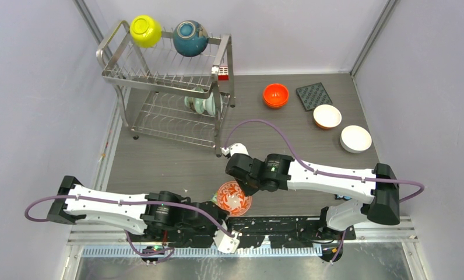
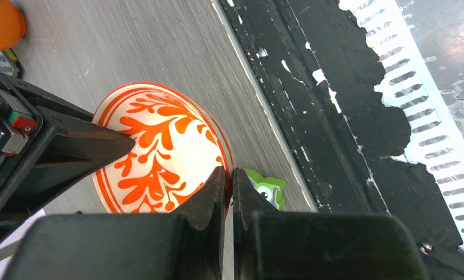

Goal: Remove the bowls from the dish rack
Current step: Place the bowl with the bowl.

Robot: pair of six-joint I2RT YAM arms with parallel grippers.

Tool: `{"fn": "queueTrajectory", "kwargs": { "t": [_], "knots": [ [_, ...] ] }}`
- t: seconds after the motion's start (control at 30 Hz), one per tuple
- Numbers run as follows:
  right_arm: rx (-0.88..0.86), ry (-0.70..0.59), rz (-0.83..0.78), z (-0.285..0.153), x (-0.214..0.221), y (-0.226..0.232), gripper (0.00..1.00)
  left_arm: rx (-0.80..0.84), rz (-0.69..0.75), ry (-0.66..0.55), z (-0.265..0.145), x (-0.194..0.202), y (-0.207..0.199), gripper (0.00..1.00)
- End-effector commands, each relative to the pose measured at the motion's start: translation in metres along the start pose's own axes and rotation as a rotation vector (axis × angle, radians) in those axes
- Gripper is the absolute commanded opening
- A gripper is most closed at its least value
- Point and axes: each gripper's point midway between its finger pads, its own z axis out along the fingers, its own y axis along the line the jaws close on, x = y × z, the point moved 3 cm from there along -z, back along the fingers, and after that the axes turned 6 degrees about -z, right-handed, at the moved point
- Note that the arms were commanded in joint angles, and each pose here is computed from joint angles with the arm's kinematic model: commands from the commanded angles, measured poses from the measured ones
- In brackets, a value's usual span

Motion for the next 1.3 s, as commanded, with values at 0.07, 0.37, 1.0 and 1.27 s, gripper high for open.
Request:
{"fn": "queueTrajectory", "kwargs": {
  "t": [0.07,0.37,1.0,1.27],
  "knots": [
    [-0.009,-0.025,0.008,-0.001,-0.005,0.005,0.1,-0.084,-0.021,-0.093,-0.004,-0.02,0.016,0.0],
    [-0.011,-0.027,0.015,-0.003,-0.007,0.006,0.01,-0.098,-0.045,-0.087,-0.004,-0.021,0.018,0.28],
    [0.166,-0.17,0.093,-0.02,-0.027,-0.034,0.01,-0.41,-0.525,-0.095,-0.052,-0.033,0.067,1.0],
    [0.22,-0.337,0.353,-0.03,-0.032,-0.08,0.01,-0.524,-1.082,-0.28,-0.037,-0.047,0.07,1.0]
  ]
}}
